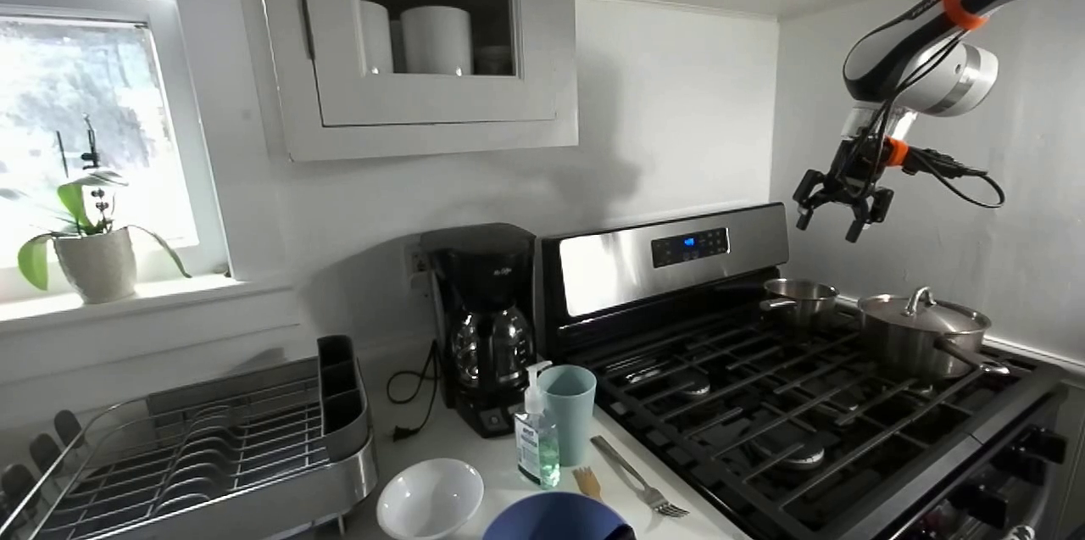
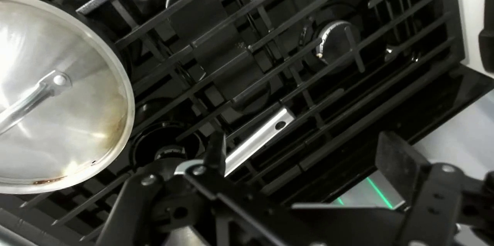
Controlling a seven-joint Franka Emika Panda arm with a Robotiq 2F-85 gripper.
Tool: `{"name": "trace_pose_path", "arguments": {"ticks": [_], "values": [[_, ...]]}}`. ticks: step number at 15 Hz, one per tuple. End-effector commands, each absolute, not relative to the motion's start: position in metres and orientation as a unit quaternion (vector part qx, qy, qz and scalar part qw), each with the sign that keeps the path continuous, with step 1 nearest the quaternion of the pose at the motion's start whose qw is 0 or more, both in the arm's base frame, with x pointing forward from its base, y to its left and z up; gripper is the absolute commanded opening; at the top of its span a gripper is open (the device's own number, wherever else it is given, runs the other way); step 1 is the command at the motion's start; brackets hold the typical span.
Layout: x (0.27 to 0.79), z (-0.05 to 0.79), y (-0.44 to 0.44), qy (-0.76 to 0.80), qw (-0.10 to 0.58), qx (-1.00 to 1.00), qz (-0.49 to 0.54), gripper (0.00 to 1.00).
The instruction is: Press a button on the stove
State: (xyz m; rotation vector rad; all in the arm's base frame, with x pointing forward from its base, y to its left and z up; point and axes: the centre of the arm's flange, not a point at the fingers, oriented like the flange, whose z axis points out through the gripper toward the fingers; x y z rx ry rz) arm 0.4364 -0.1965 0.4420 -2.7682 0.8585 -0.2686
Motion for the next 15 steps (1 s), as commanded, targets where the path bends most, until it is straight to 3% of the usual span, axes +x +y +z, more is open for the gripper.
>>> {"name": "trace_pose_path", "arguments": {"ticks": [1,2,9,14,15], "values": [[0.464,0.424,-0.223,0.334,0.19,-0.92,-0.082,1.0],[0.441,0.43,-0.211,0.321,0.147,-0.931,-0.097,1.0],[0.456,0.42,-0.216,0.334,0.173,-0.923,-0.085,1.0],[0.508,0.412,-0.234,0.34,0.197,-0.908,-0.143,1.0],[0.517,0.412,-0.24,0.341,0.201,-0.905,-0.152,0.81]]}}
